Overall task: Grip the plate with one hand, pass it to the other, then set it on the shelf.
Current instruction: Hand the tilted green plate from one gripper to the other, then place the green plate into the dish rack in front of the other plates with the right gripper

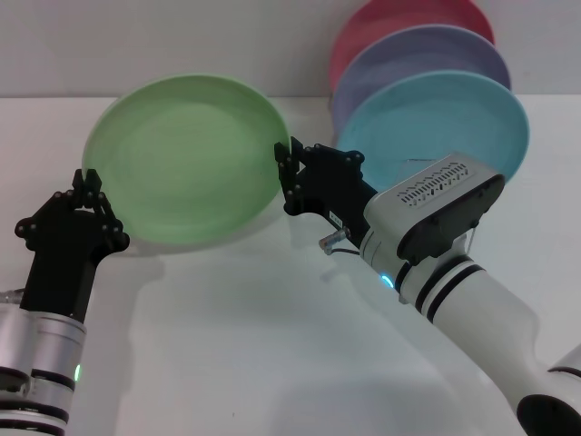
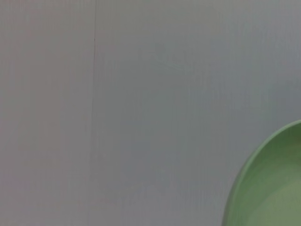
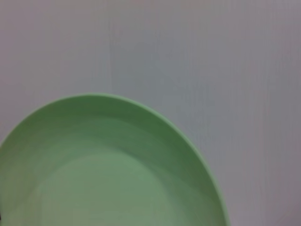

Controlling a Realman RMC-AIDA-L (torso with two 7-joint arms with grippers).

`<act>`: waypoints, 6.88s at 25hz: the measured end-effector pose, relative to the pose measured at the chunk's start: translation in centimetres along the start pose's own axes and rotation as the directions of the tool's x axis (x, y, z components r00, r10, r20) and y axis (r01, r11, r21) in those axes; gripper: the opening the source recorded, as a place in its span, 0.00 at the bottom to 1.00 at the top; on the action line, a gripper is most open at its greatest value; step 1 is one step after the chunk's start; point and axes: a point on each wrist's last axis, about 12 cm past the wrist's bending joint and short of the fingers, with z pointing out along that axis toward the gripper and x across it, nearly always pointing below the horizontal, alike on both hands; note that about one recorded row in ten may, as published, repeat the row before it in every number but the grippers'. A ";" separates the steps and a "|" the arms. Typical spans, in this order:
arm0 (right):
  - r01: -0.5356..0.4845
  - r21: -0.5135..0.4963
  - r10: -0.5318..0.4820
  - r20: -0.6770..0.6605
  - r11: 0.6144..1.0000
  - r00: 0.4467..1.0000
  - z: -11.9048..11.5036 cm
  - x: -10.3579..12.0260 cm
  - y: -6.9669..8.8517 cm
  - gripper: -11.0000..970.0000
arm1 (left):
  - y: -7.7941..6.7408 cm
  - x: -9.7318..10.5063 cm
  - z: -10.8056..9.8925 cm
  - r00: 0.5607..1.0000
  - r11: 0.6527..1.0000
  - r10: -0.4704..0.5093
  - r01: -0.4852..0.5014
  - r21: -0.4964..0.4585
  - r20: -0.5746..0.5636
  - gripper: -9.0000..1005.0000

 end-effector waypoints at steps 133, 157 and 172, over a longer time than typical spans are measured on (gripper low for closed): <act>-0.201 0.222 0.066 0.500 0.954 0.864 -16.2 1.5 -10.6 0.03 | 9.9 -2.2 4.0 0.918 0.944 -0.311 0.328 -0.030 0.245 0.37; -0.204 0.244 0.080 0.438 0.948 0.895 -16.7 2.7 -10.2 0.03 | 8.8 -2.7 4.9 0.910 0.941 -0.332 0.337 0.022 0.249 0.37; -0.196 0.252 0.080 0.408 0.948 0.910 -16.7 3.2 -9.8 0.03 | 8.9 -2.9 4.7 0.898 0.935 -0.348 0.352 0.035 0.270 0.37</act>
